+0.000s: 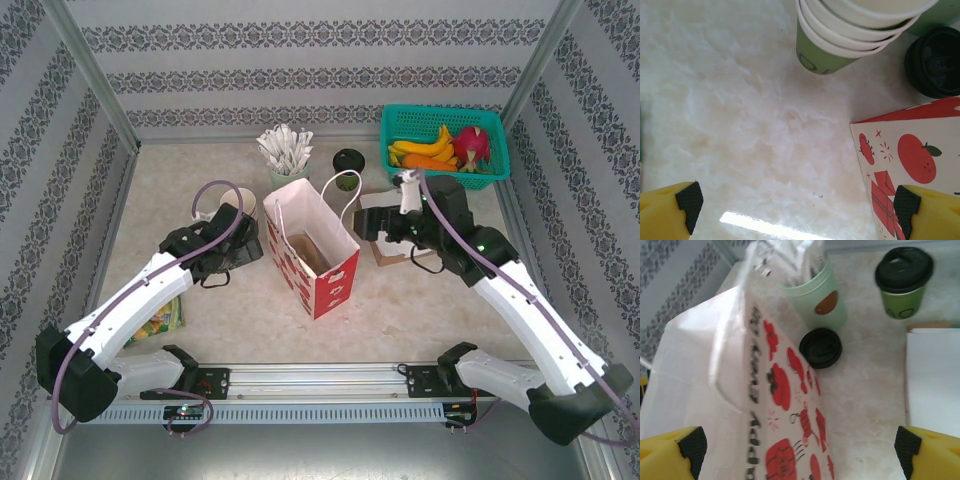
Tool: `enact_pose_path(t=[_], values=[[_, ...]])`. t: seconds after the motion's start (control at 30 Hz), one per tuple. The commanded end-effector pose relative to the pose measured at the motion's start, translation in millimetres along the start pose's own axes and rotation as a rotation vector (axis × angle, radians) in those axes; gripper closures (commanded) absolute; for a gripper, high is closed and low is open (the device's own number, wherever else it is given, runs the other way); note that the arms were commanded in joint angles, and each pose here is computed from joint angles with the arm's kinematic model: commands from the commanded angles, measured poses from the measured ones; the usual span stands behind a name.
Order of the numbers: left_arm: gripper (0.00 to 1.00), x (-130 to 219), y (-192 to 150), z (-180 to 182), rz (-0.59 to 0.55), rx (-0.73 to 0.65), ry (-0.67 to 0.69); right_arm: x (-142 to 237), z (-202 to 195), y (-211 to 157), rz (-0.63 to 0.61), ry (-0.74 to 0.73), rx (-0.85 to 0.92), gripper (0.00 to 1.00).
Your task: Pack the takeout coffee
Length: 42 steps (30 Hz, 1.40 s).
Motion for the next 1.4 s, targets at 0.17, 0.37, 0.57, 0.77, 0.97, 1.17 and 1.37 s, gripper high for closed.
enact_pose_path(t=[0.17, 0.37, 0.57, 0.77, 0.97, 1.17, 1.37], values=[[0.00, -20, -14, -11, 0.066, 0.172, -0.088, -36, -75, -31, 0.025, -0.150, -0.346, 0.03], [0.01, -33, -23, -15, 0.106, 0.193, -0.098, -91, -67, -75, 0.270, -0.045, -0.394, 0.02], [0.01, -35, -23, -14, 0.109, 0.204, -0.084, -134, -55, -99, 0.382, -0.026, -0.393, 0.02], [0.01, -31, -22, 3, 0.076, 0.219, -0.031, -163, -36, -105, 0.436, 0.003, -0.382, 0.02], [0.01, -30, -18, 20, 0.062, 0.227, 0.016, -181, -21, -100, 0.429, 0.027, -0.389, 0.02], [0.01, -32, -17, 25, 0.080, 0.235, 0.023, -185, -26, -86, 0.373, -0.037, -0.391, 0.02], [0.01, -24, -12, 30, 0.037, 0.253, 0.005, -156, -52, -34, 0.159, -0.160, -0.304, 0.02]])
Point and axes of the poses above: each hand's point on the last joint's axis, 136 mm out from that joint toward the fingers, its own x axis back along the fingers, its own z axis along the line the jaws close on, y = z × x, the point moved 4 cm from there along x, back along the fingers, and after that the axes turned 4 degrees about -x, right-handed, at the moved point
